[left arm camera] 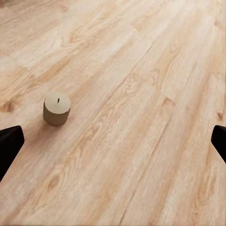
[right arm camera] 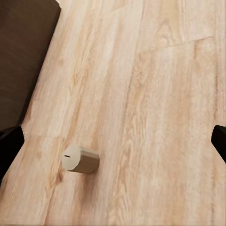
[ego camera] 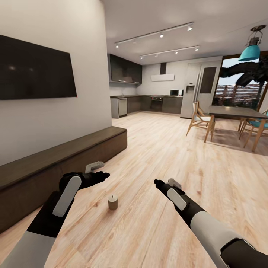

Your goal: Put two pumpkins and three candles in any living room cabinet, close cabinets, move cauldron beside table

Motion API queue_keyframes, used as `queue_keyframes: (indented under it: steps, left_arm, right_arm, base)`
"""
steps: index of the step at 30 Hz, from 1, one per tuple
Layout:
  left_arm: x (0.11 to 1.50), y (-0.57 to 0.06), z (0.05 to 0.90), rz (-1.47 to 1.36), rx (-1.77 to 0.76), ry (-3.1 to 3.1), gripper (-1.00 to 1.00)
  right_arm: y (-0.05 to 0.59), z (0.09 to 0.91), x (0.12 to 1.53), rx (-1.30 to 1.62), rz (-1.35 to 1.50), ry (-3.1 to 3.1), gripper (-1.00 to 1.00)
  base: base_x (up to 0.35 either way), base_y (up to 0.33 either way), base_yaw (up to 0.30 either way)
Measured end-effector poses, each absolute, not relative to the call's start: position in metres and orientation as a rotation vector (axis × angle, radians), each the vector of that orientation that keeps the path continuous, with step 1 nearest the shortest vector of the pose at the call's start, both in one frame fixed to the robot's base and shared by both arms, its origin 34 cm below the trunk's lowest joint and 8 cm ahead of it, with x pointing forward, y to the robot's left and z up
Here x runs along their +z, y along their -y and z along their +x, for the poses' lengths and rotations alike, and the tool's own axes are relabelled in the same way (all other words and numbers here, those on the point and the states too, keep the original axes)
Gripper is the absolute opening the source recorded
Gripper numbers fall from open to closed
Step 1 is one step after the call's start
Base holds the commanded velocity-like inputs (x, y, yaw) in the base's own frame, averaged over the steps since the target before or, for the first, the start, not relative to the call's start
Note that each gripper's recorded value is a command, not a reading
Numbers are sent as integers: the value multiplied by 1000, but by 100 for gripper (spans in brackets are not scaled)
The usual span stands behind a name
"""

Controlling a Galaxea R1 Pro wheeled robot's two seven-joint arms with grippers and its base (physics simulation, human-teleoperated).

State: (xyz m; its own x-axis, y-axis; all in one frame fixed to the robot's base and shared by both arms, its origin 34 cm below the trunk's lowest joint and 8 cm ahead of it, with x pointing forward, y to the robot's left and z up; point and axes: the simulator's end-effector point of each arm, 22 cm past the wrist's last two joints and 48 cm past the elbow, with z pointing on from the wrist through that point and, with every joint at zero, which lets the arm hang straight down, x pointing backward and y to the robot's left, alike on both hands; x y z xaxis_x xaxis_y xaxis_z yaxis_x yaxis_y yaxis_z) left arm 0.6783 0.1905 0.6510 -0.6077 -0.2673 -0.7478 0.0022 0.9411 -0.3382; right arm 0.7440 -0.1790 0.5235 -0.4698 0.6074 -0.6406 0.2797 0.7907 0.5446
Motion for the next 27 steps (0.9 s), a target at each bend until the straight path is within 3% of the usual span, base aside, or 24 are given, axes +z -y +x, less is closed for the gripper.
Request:
queue_keyframes:
  steps: [27]
  left_arm:
    - [627, -190, 683, -194, -384, -2237, 100]
  right_arm:
    - [163, 749, 508, 546, 620, -2080, 100]
  base:
    - [9, -1, 108]
